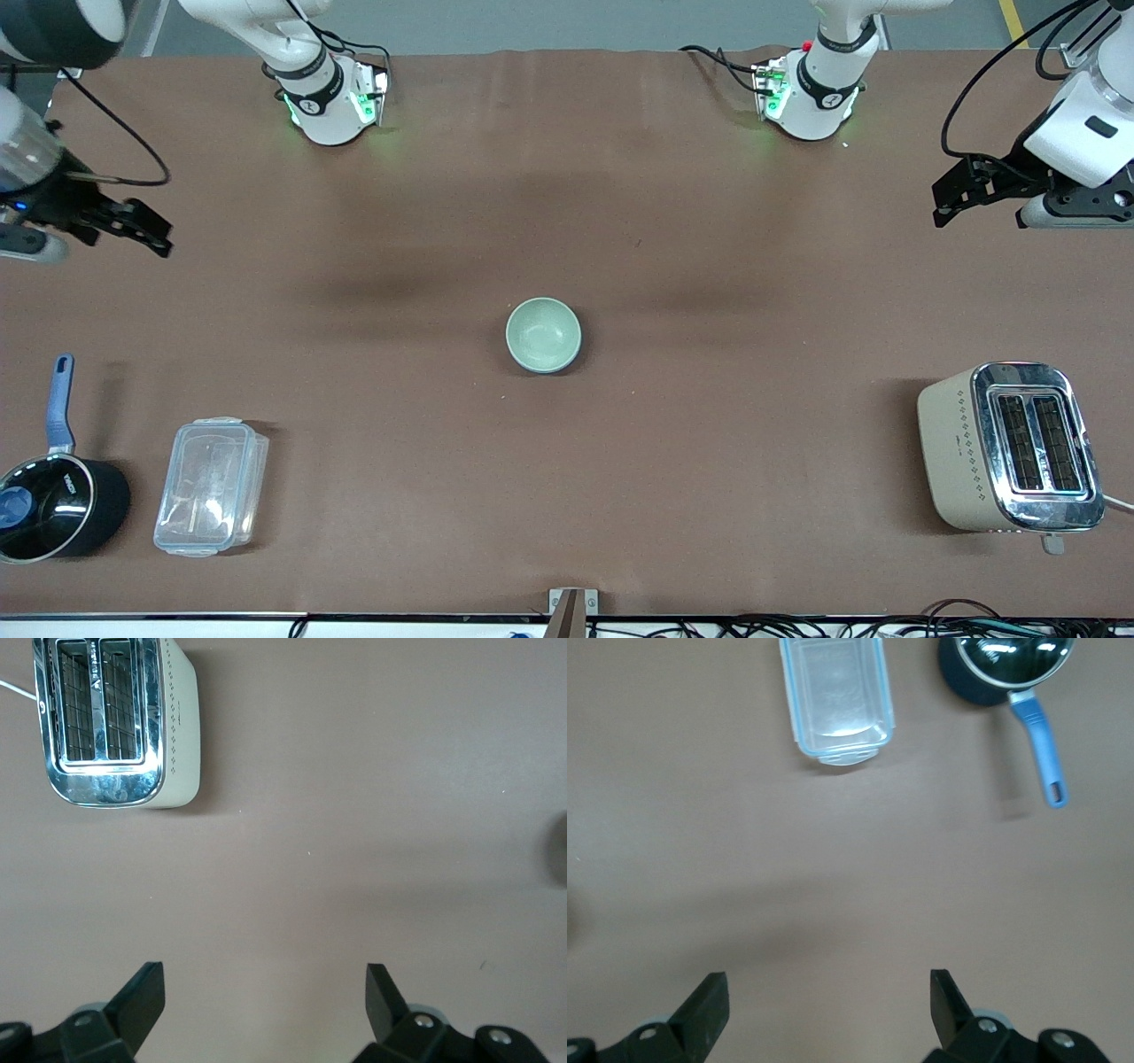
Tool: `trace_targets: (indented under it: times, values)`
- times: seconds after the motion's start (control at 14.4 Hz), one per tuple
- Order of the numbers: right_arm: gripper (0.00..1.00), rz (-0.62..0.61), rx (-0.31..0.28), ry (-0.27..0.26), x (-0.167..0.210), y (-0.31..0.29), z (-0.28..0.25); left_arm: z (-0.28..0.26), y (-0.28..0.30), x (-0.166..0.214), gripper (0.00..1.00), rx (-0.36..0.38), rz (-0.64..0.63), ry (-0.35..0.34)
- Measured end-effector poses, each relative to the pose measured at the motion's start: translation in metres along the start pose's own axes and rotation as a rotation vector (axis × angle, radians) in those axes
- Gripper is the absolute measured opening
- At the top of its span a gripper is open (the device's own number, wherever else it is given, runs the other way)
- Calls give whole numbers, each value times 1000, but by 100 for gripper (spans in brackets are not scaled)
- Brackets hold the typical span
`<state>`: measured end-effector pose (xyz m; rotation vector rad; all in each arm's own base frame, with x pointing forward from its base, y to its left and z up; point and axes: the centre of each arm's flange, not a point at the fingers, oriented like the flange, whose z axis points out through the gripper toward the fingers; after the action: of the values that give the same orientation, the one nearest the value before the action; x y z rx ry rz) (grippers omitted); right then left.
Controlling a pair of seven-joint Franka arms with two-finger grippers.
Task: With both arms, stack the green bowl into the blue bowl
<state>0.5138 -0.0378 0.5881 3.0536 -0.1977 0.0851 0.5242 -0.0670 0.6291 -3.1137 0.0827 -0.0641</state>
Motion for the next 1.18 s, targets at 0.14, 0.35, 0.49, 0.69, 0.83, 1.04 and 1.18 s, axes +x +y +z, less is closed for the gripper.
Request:
trace_targets:
  times: [0.14,0.35,0.49,0.69,0.83,1.04,1.18]
  values:
    - [100,-21,4,17,0,28,-27,-3,0,0,100,-1,0,7]
    - [100,-62,3,44,-4,38,-75,-6,0,1,100,-1,-1,12]
    - [100,-96,5,6,-11,39,-90,-6,0,1,100,-1,-1,12]
    - [100,-113,71,-98,-15,39,-70,-6,-1,1,100,-1,-1,12]
    - [100,-104,86,-96,-7,45,-58,-6,-1,1,100,-1,-1,12]
    - [100,-100,61,-54,4,48,-65,-5,-1,1,100,-1,-1,10]
    - [100,-95,38,-46,19,50,-70,-4,-1,2,100,-1,-1,10]
